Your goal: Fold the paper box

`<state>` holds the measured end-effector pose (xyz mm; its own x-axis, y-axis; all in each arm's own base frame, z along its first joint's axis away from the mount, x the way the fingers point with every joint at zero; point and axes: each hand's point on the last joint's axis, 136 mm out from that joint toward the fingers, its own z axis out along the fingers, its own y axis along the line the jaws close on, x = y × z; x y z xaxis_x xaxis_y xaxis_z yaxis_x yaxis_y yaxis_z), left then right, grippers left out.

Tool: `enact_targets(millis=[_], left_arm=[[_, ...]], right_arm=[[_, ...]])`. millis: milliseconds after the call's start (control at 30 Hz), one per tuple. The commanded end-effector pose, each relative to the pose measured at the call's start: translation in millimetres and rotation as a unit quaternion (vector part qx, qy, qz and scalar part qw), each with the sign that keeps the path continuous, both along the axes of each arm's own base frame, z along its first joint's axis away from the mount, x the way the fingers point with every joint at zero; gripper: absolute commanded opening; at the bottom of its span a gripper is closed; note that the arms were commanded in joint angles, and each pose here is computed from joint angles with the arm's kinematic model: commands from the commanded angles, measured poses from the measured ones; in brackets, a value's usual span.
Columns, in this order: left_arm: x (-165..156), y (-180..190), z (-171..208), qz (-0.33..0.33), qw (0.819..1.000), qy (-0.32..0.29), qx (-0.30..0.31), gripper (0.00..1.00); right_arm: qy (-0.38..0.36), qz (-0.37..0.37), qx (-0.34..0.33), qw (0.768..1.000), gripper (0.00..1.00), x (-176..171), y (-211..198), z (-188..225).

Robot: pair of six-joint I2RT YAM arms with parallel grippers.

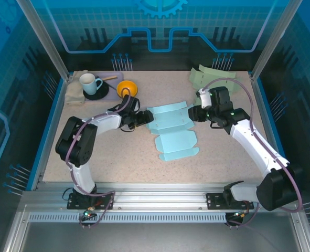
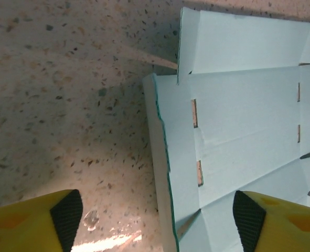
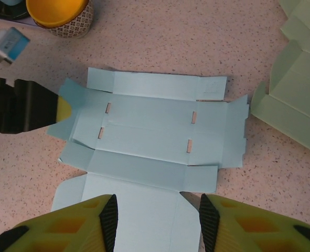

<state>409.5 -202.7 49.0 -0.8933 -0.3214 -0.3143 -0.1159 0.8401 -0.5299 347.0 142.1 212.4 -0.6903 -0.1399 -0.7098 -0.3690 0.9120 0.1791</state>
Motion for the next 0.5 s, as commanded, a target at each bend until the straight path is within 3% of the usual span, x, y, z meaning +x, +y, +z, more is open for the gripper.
enact_targets(millis=[0, 133, 233, 367, 467], left_arm=[[11, -18, 5, -0.018, 0.999, -0.014, -0.028, 0.69], [24, -26, 11, -0.025, 0.998, -0.043, -0.050, 0.30], [32, -45, 58, -0.077, 0.987, -0.097, -0.101, 0.03], [27, -32, 125, -0.109, 0.975, -0.187, -0.043, 0.00], [17, -11, 172, -0.120, 0.962, -0.242, 0.030, 0.00]], right_arm=[[-0.028, 0.028, 0.003, 0.999, 0.47, -2, 10, 14], [-0.045, 0.039, 0.001, 0.998, 0.48, 2, 14, 20], [-0.076, 0.040, -0.004, 0.996, 0.54, 13, 15, 34], [-0.127, 0.094, -0.024, 0.987, 0.56, 27, 28, 59], [-0.204, 0.156, -0.037, 0.966, 0.55, 31, 43, 90]])
